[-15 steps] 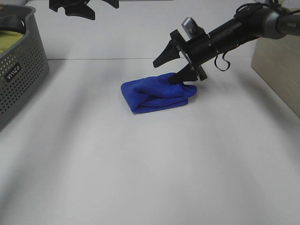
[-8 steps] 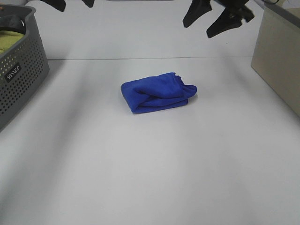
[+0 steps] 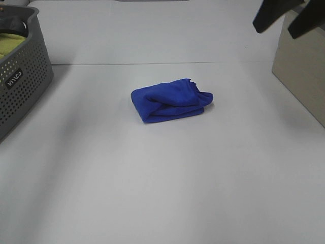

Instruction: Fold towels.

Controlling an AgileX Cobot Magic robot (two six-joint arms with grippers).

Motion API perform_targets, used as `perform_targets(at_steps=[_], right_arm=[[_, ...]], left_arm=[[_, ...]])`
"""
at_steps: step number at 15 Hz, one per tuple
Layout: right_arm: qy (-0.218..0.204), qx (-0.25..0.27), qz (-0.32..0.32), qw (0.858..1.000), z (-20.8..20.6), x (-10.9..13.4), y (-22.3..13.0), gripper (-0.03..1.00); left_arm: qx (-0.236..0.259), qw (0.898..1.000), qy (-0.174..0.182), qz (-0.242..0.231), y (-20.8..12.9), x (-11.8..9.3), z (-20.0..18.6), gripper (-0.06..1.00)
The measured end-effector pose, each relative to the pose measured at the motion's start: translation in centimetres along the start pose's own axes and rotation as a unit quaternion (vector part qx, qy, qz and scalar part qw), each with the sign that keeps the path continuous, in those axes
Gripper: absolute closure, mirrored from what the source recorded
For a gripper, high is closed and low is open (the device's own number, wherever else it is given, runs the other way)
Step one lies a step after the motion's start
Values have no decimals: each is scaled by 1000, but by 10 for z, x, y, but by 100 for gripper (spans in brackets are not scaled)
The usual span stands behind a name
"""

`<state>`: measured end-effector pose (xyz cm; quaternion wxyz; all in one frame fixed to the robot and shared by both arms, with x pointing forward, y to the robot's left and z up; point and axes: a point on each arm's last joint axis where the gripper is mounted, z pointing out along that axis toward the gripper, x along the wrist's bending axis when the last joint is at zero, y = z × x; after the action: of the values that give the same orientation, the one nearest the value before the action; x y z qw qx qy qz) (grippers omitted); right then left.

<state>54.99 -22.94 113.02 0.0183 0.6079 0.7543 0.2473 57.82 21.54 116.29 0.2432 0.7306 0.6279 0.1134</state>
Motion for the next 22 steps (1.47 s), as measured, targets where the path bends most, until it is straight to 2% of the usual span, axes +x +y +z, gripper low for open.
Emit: perform_targets(at_steps=[2, 6, 8, 9, 10, 12, 16, 19, 22], right_arm=[[-17, 13, -3, 1000, -7, 0, -30, 23], [-39, 52, -2, 998, -12, -1, -124, 23], [-44, 68, -1, 997, -8, -3, -173, 23], [-55, 72, -5, 996, -3, -6, -217, 23], [-63, 66, -10, 996, -1, -7, -237, 23], [-76, 48, -20, 996, 1, -10, -260, 23], [-96, -67, -56, 991, -20, -5, -282, 23], [-102, -118, -76, 985, -21, -5, -292, 23], [-103, -124, -77, 984, -21, -5, -293, 23]], left_arm=[[26, 1000, 3, -8, -35, 2, -10, 25], [41, 999, 4, -10, -129, 8, -46, 25], [26, 1000, 3, -9, -176, 11, -63, 25], [-6, 1000, -1, -5, -225, 14, -78, 25], [-29, 1000, -3, -1, -248, 16, -84, 25], [-63, 998, -6, 7, -278, 18, -90, 25], [-134, 989, -13, 55, -330, 23, -84, 25], [-172, 980, -33, 95, -334, 20, -76, 25], [-171, 978, -37, 112, -335, 19, -73, 25]])
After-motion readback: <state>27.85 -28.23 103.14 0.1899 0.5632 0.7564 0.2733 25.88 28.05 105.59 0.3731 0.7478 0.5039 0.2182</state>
